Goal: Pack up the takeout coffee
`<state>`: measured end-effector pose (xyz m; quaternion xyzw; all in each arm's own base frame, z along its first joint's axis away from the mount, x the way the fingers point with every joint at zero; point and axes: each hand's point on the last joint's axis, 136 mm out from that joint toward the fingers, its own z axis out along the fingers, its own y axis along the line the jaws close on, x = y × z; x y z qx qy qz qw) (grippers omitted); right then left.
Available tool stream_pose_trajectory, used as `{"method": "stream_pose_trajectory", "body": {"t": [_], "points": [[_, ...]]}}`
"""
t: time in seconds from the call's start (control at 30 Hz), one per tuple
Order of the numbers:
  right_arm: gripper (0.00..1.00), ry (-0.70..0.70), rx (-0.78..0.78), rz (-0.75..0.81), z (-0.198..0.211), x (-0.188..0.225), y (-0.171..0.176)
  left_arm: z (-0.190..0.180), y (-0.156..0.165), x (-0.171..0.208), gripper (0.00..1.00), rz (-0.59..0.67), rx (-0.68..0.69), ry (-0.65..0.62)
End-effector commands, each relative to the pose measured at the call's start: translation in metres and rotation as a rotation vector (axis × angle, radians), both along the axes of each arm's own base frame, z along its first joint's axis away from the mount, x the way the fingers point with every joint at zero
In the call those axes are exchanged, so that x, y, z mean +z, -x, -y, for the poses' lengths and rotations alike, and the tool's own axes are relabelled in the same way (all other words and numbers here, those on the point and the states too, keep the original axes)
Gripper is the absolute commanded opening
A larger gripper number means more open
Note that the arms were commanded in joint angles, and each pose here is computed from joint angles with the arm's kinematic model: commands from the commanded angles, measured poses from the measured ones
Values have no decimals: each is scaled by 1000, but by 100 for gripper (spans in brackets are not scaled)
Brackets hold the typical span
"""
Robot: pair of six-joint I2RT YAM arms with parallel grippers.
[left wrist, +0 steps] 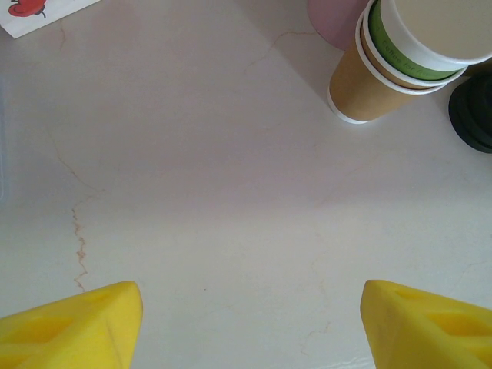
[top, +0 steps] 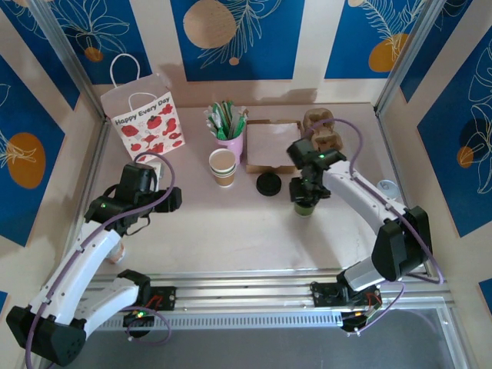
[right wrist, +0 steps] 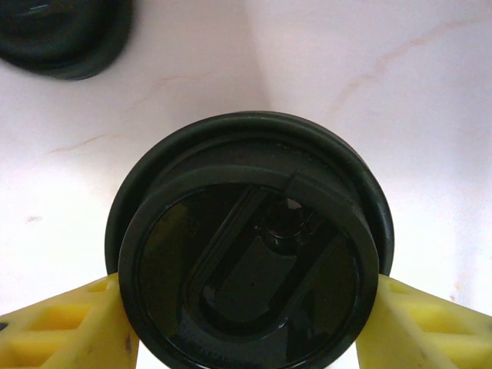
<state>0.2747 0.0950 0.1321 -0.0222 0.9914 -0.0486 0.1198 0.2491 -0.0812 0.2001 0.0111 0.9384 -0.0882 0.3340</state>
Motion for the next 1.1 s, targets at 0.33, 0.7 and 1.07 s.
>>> {"method": "stream_pose_trajectory", "body": {"t": [0.33,0.7,1.07], "points": [[65,-101,-416,137,106,16,-52,1,1,-2,75,4,-29,3],[67,-166,-519,94,122,1,-68,2,2,-3,75,-1,-34,1],[78,-178,-553,97,127,5,-65,2,2,-4,75,-5,-37,3]]}}
